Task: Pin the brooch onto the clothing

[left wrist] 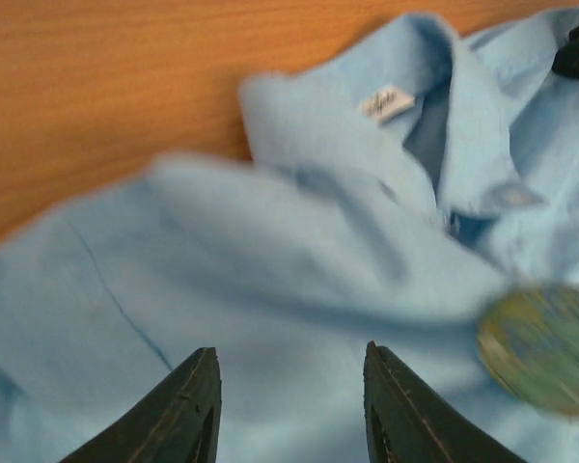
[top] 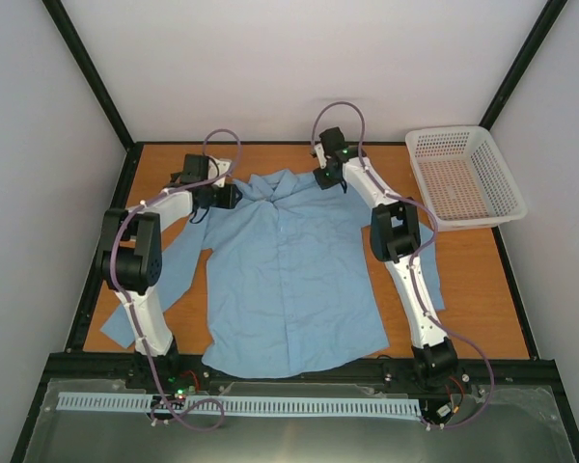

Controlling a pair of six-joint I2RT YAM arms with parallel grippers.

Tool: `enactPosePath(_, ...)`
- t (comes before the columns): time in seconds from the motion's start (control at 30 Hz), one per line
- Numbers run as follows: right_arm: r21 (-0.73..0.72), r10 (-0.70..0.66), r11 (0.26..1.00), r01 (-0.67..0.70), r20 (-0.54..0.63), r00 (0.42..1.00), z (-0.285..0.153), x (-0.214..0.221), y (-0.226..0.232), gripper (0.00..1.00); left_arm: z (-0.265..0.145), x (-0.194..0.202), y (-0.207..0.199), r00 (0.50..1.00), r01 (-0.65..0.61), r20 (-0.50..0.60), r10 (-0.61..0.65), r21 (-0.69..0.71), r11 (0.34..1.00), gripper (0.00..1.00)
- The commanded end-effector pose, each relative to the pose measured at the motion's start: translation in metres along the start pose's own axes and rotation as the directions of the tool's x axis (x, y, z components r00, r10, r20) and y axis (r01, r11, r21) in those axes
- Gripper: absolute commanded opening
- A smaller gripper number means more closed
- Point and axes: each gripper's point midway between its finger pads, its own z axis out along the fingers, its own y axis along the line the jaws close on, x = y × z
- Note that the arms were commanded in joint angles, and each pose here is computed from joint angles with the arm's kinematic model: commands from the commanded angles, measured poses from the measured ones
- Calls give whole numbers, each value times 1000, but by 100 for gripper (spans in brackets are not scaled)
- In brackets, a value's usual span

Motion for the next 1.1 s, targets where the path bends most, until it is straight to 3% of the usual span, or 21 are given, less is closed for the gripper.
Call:
enactPosePath(0.0,144,85,988,-61,-169,982,26,56,-47,24,-22,-1,4,997,66,32,-65,-40,997,43)
enactPosePath(0.2,118,114,988,-99,-135,984,23,51,-61,24,17,31,13,987,137,-86,-136,-3,991,42)
enactPosePath(0.27,128,114,987,-97,-127,985,23,49,-63,24,30,35,28,978,163,-123,-168,-47,985,35)
enactPosePath(0.47,179,108,980,-87,-109,988,20,45,-80,25,44,60,83,921,306,-208,-331,-141,941,34)
enactPosePath(0.63,209,67,977,-44,-107,992,22,45,-90,27,31,66,113,897,370,-188,-400,-177,912,34)
enactPosePath(0.77,197,34,980,-20,-70,997,22,34,-91,29,19,52,111,920,341,-156,-361,-138,930,33)
enactPosePath(0.83,178,30,984,-23,-35,999,17,23,-89,37,13,38,98,932,330,-129,-339,-82,940,34)
enactPosePath(0.9,131,23,991,-24,5,1000,5,9,-80,57,3,20,79,948,302,-97,-302,-22,953,34)
enactPosePath(1.07,87,35,995,-42,76,996,-57,-28,-53,90,-47,-25,22,981,170,78,-177,92,981,38)
